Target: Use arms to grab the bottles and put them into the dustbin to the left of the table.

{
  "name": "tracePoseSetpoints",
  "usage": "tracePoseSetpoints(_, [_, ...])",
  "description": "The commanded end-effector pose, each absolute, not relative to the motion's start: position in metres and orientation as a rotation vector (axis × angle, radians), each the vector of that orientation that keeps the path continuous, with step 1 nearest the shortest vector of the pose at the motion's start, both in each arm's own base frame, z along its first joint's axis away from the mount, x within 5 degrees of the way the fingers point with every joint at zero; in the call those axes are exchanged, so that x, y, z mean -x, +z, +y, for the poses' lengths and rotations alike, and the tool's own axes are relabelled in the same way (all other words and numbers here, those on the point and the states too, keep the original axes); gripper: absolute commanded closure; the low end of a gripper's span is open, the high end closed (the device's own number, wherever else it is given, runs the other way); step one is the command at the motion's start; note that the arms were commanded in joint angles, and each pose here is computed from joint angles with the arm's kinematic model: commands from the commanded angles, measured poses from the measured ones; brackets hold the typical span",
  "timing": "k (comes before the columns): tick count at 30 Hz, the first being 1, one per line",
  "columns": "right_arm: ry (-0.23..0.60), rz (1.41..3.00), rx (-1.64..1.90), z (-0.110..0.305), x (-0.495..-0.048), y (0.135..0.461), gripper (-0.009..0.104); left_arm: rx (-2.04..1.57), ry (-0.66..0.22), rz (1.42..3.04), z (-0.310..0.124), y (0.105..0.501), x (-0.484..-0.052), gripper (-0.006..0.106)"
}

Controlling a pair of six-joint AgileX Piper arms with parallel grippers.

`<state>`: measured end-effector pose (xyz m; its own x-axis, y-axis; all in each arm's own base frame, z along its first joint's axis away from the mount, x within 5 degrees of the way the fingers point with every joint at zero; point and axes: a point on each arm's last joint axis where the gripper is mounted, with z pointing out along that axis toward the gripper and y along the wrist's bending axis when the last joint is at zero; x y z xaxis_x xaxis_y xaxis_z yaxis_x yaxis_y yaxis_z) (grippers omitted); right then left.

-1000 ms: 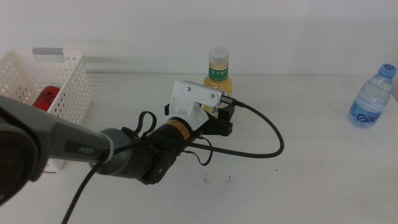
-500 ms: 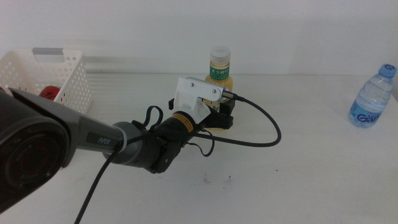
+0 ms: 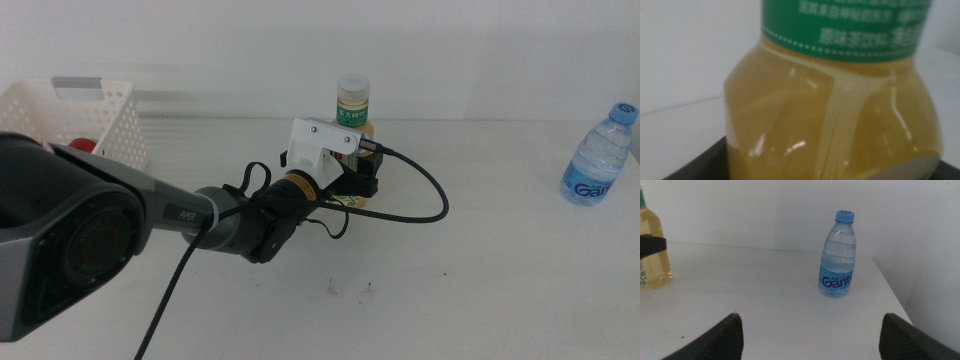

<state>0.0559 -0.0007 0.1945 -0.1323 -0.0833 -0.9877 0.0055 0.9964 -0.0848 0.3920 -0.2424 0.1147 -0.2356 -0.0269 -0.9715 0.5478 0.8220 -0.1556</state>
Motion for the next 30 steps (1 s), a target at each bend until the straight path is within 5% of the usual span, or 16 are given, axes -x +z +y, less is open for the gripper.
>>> tracePoseSetpoints(1, [-0.092, 1.692, 0.063, -0.001, -0.056, 0.194, 0.002, -0.396, -0.572, 1.734, -0.242, 0.114, -0.398, 0.009])
tracePoseSetpoints(17, [-0.092, 1.692, 0.063, -0.001, -0.056, 0.194, 0.002, -0.365, -0.595, 1.732, -0.251, 0.104, -0.414, 0.015])
tracePoseSetpoints(30, [-0.092, 1.692, 0.063, -0.001, -0.056, 0.194, 0.002, -0.482, -0.579, 1.716, -0.243, 0.123, -0.417, 0.093])
